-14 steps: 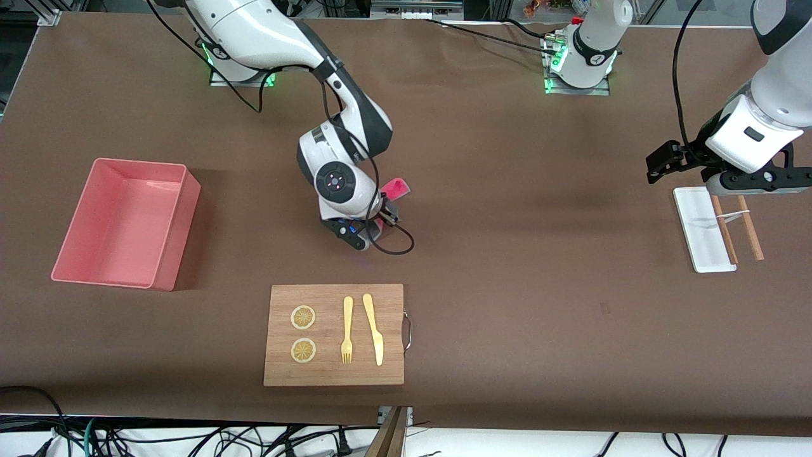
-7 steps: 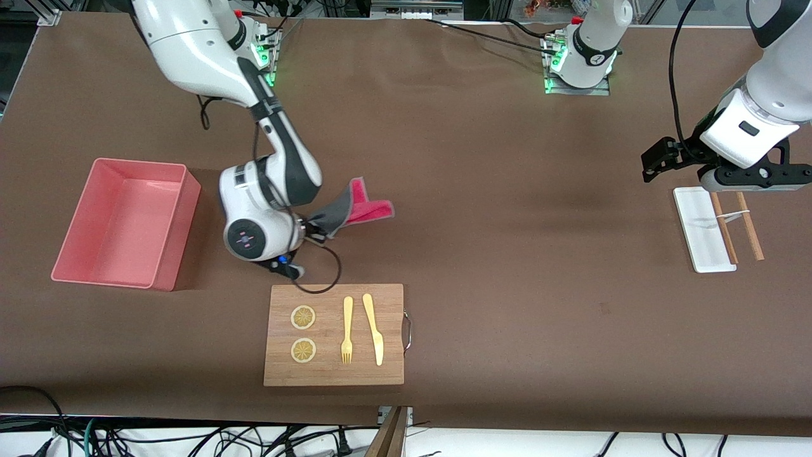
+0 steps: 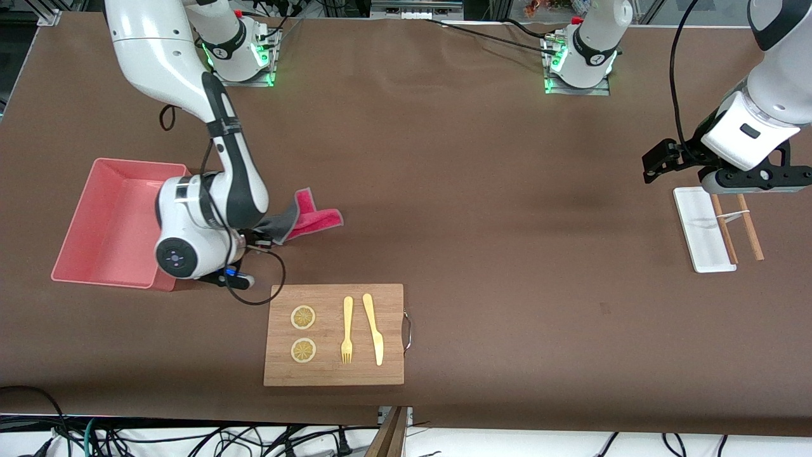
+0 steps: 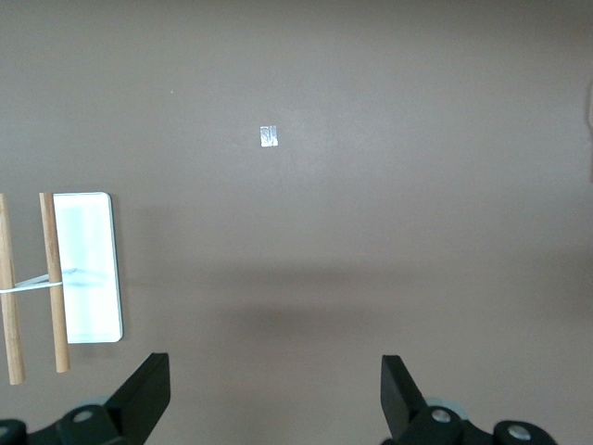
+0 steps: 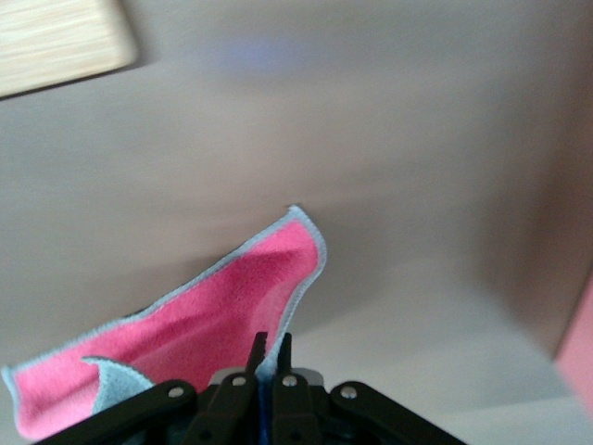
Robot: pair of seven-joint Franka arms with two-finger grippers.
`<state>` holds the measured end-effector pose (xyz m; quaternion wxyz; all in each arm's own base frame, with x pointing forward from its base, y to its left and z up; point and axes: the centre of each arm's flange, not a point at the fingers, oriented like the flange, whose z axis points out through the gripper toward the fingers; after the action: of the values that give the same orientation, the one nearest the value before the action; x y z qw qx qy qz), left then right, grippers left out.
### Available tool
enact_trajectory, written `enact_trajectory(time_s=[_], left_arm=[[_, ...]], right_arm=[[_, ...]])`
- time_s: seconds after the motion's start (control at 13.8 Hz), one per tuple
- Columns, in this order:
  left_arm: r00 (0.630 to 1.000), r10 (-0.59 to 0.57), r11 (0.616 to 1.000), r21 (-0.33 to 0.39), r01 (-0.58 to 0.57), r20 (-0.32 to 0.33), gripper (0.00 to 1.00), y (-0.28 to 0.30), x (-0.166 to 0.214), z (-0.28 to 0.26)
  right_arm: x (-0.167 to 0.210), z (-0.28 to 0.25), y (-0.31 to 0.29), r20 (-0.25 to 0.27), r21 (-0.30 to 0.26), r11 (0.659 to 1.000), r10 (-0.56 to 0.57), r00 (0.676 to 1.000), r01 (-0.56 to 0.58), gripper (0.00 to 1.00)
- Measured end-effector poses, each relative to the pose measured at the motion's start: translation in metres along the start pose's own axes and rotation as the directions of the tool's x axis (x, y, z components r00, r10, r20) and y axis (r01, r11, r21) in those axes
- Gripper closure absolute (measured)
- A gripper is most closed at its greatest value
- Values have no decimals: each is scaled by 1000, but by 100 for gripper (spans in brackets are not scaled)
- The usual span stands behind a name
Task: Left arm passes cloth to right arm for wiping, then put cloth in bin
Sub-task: 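Carry the cloth over the pink bin with the right gripper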
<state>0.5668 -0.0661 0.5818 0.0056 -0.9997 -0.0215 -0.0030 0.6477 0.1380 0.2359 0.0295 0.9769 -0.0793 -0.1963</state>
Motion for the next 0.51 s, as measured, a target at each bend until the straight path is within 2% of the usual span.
enact_trajectory(time_s=[0.29, 0.51], left_arm=[[1000, 0, 1000, 0, 0, 0, 0, 0, 0, 0], [1000, -1, 1000, 0, 1, 0, 0, 0, 0, 0]], right_arm=[[14, -11, 50, -10, 1, 997, -77, 997, 77, 98], [-1, -52, 49, -20, 7, 995, -102, 995, 102, 98]])
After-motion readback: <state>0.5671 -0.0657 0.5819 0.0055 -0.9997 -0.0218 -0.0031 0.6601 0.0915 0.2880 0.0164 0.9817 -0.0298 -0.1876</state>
